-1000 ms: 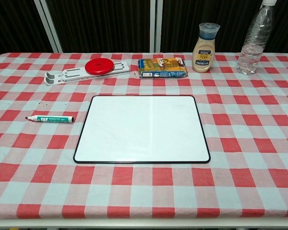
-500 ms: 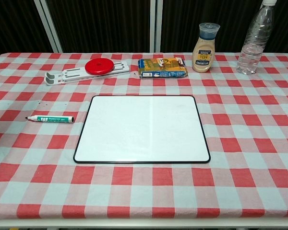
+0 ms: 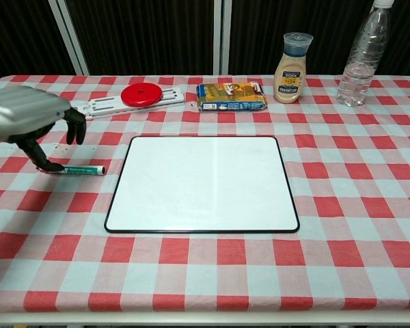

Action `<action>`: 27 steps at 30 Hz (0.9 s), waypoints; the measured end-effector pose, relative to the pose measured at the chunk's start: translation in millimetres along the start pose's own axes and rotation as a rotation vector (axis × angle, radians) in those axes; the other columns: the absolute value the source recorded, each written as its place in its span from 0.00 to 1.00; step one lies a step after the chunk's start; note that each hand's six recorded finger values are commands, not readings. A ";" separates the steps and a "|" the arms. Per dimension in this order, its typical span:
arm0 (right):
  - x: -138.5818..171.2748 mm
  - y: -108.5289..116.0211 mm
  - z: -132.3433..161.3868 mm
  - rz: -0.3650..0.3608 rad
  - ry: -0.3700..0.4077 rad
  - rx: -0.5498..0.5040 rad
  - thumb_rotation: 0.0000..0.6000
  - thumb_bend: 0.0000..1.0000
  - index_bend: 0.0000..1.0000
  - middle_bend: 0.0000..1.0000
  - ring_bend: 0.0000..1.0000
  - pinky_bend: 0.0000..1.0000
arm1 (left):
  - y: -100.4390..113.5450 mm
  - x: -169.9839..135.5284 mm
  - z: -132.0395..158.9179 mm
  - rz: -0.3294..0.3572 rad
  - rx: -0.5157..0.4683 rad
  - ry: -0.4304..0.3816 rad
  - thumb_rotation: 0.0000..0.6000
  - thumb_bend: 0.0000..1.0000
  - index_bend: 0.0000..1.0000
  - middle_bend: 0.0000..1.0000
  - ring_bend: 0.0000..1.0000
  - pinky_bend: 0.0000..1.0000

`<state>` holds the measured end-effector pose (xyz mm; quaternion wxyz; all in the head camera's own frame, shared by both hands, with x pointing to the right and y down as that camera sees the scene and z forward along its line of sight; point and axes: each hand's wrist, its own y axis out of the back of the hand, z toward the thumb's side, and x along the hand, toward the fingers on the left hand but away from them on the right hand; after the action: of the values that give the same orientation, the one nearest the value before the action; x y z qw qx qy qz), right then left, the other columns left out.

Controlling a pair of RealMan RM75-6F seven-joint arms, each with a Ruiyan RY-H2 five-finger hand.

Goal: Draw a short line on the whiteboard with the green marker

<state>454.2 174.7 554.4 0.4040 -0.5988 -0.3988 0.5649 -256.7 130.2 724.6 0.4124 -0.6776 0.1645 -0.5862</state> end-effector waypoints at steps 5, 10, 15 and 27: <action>1.3 -0.8 -2.4 0.002 -0.006 -0.005 1.00 0.16 0.11 0.17 0.09 0.11 | -9.7 10.2 18.4 -0.029 0.007 0.027 1.00 0.21 0.45 0.44 0.78 0.95; 3.7 0.1 -4.9 0.001 -0.012 -0.004 1.00 0.16 0.11 0.17 0.09 0.11 | -11.9 19.1 23.7 -0.021 0.018 0.066 1.00 0.23 0.47 0.47 0.80 0.95; 5.4 1.1 -6.2 -0.001 -0.016 -0.004 1.00 0.16 0.11 0.17 0.09 0.11 | -15.2 21.9 23.8 -0.040 0.025 0.081 1.00 0.25 0.47 0.48 0.80 0.95; 7.1 -1.1 -8.6 0.009 -0.025 -0.009 1.00 0.16 0.11 0.17 0.09 0.11 | -23.4 26.9 24.2 -0.071 0.032 0.102 1.00 0.30 0.48 0.51 0.81 0.95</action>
<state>463.0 181.5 553.2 0.3938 -0.5951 -0.4037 0.5725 -233.4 134.2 760.6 0.3932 -0.6458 0.1518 -0.6367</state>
